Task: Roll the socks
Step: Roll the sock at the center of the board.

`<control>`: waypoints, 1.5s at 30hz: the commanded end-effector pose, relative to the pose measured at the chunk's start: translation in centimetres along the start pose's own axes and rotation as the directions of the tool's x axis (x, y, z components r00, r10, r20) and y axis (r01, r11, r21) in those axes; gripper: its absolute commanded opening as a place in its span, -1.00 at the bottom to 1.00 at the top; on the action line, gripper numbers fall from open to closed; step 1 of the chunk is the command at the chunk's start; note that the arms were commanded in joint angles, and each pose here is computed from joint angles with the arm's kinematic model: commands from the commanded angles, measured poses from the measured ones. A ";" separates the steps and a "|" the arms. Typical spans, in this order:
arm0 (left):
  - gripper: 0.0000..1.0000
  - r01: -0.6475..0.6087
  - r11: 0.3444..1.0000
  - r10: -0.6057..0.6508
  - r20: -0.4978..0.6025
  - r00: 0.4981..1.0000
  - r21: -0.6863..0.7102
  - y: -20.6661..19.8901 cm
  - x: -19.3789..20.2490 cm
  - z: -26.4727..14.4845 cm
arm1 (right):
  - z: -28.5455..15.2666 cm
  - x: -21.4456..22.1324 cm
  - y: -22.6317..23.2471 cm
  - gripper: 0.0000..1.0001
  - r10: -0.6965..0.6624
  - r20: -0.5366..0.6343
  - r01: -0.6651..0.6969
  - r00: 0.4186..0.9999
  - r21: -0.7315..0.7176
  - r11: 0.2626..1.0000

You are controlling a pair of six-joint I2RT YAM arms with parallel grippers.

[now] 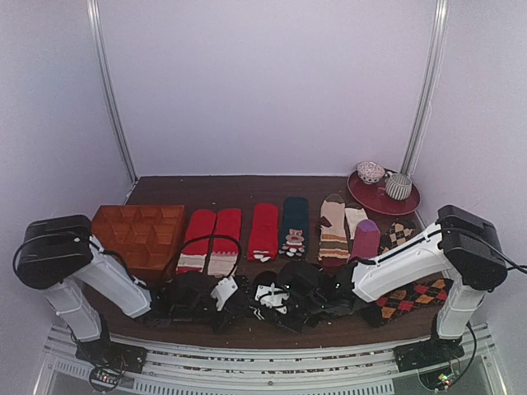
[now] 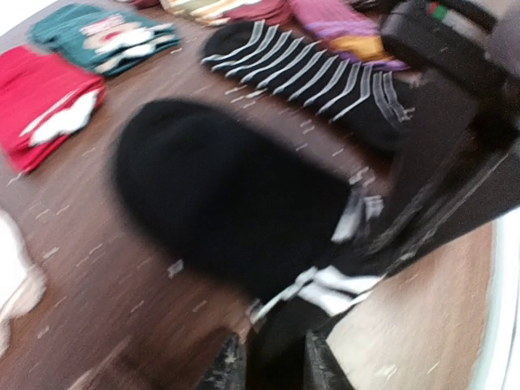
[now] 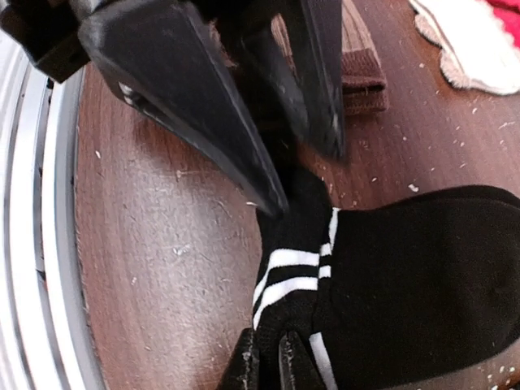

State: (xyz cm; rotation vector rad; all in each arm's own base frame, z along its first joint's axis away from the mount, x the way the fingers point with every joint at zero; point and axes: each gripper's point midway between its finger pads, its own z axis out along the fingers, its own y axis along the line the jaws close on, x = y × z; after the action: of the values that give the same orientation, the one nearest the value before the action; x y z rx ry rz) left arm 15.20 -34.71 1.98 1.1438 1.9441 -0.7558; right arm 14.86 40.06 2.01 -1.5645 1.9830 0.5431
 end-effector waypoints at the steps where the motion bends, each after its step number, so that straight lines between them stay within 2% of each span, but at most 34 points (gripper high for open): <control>1: -0.26 -0.188 0.982 0.187 -0.105 0.977 0.005 -1.1 2.9 -2.0 | -0.1 7.5 -0.2 -0.89 0.328 -0.340 -0.338 0.881 0.033 0.941; 7: -0.23 -0.308 0.951 0.308 0.016 0.951 0.017 -2.5 -0.2 -3.1 | -0.9 8.5 0.0 -0.89 0.489 -0.412 -0.532 0.769 0.009 0.846; 12: -0.22 -0.386 0.922 0.384 0.078 0.920 0.024 -3.8 -1.9 -3.1 | -0.9 8.9 -0.3 -0.89 0.550 -0.426 -0.615 0.718 -0.021 0.788; 20: -0.12 -0.485 0.871 0.492 0.141 0.859 -0.080 -3.1 -4.8 -2.4 | -1.1 9.7 0.9 -0.89 0.576 -0.491 -0.692 0.654 -0.080 0.718; 26: -0.11 -0.537 0.839 0.544 0.144 0.827 -0.086 -3.5 -5.8 -0.3 | -1.2 9.8 1.3 -0.88 0.577 -0.509 -0.706 0.639 -0.090 0.703; 37: -0.25 -0.515 0.857 0.514 0.090 0.853 -0.012 -3.9 -3.3 2.1 | -1.3 10.5 1.5 -0.87 0.581 -0.519 -0.714 0.627 -0.084 0.695; 41: -0.36 -0.504 0.863 0.504 0.083 0.860 -0.025 -3.6 -3.0 2.4 | -1.3 10.5 1.5 -0.87 0.581 -0.518 -0.714 0.628 -0.087 0.694; 45: -0.58 -0.494 0.870 0.493 0.075 0.867 -0.014 -3.6 -2.9 3.0 | -1.3 10.6 1.6 -0.88 0.578 -0.522 -0.714 0.627 -0.090 0.694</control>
State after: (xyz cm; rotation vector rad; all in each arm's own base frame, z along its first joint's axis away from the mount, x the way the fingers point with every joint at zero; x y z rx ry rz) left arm 13.52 -38.63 2.35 1.5514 1.5012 -0.4748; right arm 15.24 37.86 1.70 -1.1361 2.6433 1.0709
